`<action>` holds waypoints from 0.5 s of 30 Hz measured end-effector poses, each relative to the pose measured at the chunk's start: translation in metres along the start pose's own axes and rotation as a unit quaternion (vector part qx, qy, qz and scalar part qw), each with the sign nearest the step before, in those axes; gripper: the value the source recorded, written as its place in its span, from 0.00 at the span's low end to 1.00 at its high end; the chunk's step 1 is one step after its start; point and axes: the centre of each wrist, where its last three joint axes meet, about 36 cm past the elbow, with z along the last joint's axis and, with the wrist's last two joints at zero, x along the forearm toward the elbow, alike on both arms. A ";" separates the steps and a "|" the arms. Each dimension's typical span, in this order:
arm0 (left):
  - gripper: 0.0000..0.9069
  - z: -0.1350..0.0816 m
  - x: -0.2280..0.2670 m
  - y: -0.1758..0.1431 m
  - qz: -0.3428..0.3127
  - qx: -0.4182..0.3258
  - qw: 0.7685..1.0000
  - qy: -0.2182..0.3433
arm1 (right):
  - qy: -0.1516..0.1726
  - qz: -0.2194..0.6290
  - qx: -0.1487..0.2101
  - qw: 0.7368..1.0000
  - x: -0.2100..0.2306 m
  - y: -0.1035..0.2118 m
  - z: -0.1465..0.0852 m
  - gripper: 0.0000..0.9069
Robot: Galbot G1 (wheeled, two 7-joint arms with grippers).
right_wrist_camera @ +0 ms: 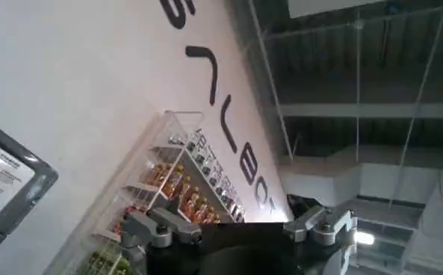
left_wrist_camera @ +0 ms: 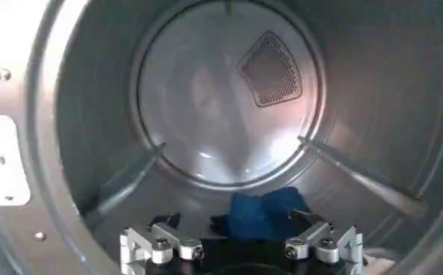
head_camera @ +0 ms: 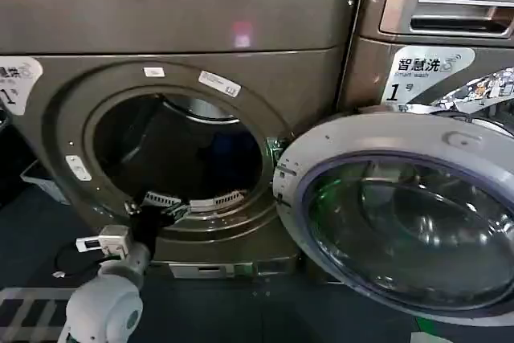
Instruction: Grasp the clothes from the dryer.
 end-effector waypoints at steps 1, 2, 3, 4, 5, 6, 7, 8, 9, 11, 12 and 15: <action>1.00 0.000 0.000 0.000 0.000 0.000 1.000 0.000 | 0.000 0.000 0.000 1.000 0.000 0.000 0.000 1.00; 1.00 0.000 0.000 0.000 0.000 0.000 1.000 0.000 | 0.000 0.000 0.000 1.000 0.000 0.000 0.000 1.00; 1.00 0.000 0.000 0.000 0.000 0.000 1.000 0.000 | 0.000 0.000 0.000 1.000 0.000 0.000 0.000 1.00; 1.00 0.000 -0.001 0.000 0.000 0.000 1.000 0.000 | 0.000 0.000 0.000 1.000 0.000 0.000 0.000 1.00; 1.00 0.000 -0.001 0.000 0.000 0.000 1.000 0.000 | 0.000 0.000 0.000 1.000 0.000 -0.001 0.000 1.00; 1.00 0.000 -0.001 0.000 0.001 0.001 1.000 -0.001 | 0.000 0.001 0.001 1.000 0.000 -0.001 0.000 1.00; 1.00 0.000 -0.001 0.000 0.001 0.001 1.000 -0.001 | 0.000 0.001 0.001 1.000 0.000 -0.001 0.000 1.00; 1.00 0.000 -0.001 -0.001 0.001 0.001 1.000 -0.001 | 0.000 0.001 0.001 1.000 0.000 -0.001 0.000 1.00; 1.00 0.000 -0.001 -0.001 0.002 0.001 1.000 0.000 | 0.000 0.001 0.002 1.000 0.000 -0.002 0.000 1.00; 1.00 0.000 -0.001 -0.002 0.003 0.001 1.000 0.000 | 0.000 0.001 0.002 1.000 0.000 -0.002 0.000 1.00; 1.00 0.000 -0.001 -0.002 0.003 0.001 1.000 0.000 | -0.001 0.002 0.002 1.000 0.000 -0.002 0.000 1.00; 1.00 0.001 -0.001 -0.002 0.004 0.000 1.000 0.001 | -0.001 0.002 0.002 1.000 0.000 -0.002 -0.001 1.00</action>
